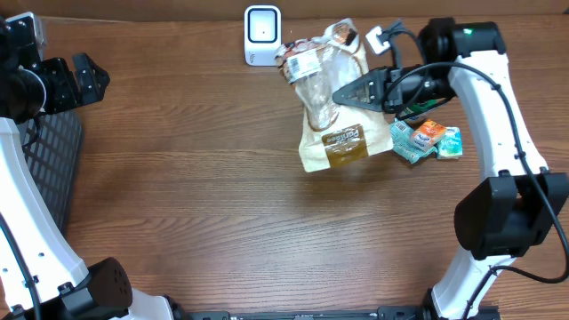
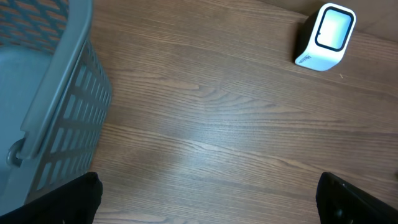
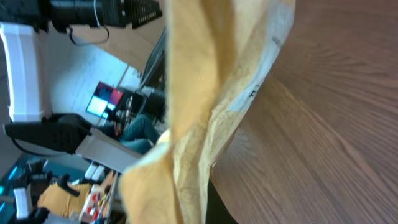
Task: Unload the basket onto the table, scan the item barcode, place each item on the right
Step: 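Lift the cream pouch and swing it toward the scanner, then hold the cream pouch in front of the scanner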
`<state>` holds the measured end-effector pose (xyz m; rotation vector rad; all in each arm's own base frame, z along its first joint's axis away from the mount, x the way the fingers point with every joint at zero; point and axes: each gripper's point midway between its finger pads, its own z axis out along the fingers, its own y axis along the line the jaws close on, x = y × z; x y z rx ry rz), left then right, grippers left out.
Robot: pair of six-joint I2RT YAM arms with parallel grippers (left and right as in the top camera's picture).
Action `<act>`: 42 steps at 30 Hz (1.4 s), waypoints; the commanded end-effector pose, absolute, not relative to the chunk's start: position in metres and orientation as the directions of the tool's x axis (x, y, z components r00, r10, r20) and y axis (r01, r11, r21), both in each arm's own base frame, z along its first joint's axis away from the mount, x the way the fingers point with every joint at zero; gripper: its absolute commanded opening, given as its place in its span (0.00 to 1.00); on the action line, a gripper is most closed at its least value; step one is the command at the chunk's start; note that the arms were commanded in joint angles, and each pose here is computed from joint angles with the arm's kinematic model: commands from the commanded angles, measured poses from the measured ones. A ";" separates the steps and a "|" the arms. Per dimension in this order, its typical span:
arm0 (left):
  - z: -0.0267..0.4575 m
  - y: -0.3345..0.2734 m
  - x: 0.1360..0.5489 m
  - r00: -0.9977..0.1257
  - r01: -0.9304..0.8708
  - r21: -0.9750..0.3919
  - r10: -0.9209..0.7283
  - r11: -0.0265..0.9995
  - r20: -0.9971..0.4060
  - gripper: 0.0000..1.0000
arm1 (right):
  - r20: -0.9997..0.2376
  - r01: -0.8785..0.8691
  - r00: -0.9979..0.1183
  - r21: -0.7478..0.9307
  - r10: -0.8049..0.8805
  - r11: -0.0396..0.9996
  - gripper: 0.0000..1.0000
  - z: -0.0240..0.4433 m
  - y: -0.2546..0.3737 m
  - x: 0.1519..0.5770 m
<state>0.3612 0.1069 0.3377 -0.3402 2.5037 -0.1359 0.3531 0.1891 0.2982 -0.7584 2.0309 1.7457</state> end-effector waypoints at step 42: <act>0.337 0.105 0.363 -0.790 -0.197 -0.165 -0.256 0.966 -0.556 1.00 | -0.712 -0.210 -0.374 -0.559 -0.594 0.802 0.04 0.274 0.247 0.577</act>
